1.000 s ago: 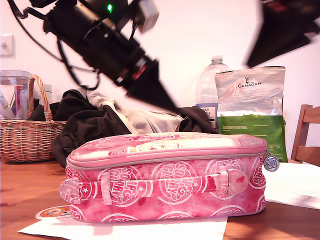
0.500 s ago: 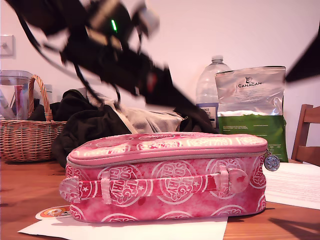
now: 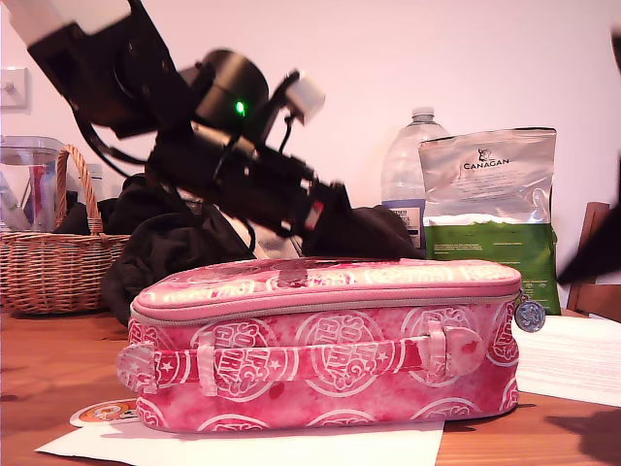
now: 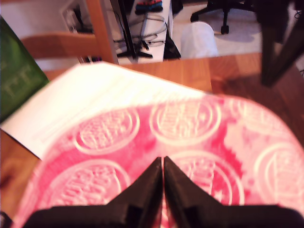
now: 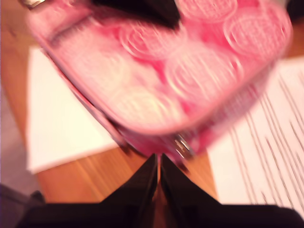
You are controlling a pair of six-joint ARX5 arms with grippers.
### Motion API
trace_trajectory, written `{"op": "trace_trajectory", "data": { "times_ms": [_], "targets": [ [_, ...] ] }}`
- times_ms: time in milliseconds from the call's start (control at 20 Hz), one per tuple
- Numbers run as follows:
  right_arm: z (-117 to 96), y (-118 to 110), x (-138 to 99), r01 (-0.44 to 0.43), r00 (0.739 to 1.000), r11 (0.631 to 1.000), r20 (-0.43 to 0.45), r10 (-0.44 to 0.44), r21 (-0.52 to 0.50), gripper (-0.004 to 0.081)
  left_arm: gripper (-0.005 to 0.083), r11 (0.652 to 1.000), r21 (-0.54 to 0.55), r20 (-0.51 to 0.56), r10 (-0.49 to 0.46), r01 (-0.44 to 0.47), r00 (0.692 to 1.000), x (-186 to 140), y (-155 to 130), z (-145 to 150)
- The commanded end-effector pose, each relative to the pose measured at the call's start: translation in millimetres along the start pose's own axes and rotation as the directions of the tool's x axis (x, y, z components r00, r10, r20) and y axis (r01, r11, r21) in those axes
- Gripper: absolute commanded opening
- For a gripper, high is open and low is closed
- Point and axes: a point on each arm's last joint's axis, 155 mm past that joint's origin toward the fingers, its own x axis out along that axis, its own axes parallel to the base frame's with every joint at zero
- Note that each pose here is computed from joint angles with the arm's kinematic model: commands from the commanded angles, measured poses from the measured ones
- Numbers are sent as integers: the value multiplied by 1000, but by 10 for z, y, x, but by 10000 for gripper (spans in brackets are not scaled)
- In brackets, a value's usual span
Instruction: Open the zipper in the zip bag in front of you
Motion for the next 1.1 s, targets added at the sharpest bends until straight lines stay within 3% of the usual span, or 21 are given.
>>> {"op": "trace_trajectory", "data": {
  "times_ms": [0, 50, 200, 450, 800, 1050],
  "targets": [
    [-63, 42, 44, -29, 1000, 1000, -8, 29, 4, -12, -21, 999, -30, -20, -22, 21, 1000, 70, -69, -175],
    [-79, 43, 62, -34, 999, 999, -14, 34, 2, -6, -21, 999, -29, -18, -22, 22, 1000, 70, -69, -170],
    [-41, 2, 110, -19, 1000, 999, -6, 19, -33, 205, -21, 1000, -11, 1, -17, 17, 1000, 74, -48, -124],
    [-69, -123, 130, 37, 999, 992, -26, -40, -121, 212, -21, 999, -27, -13, -25, 25, 1000, 121, -62, -228],
    [-137, -144, 244, 4, 999, 996, -53, -8, -88, 233, -21, 999, -26, -11, -25, 25, 1000, 121, -61, -223],
    [-45, -181, 295, -19, 999, 998, -44, 16, -59, 235, -21, 999, -26, -12, -26, 25, 1000, 122, -62, -223]
  ]
}}
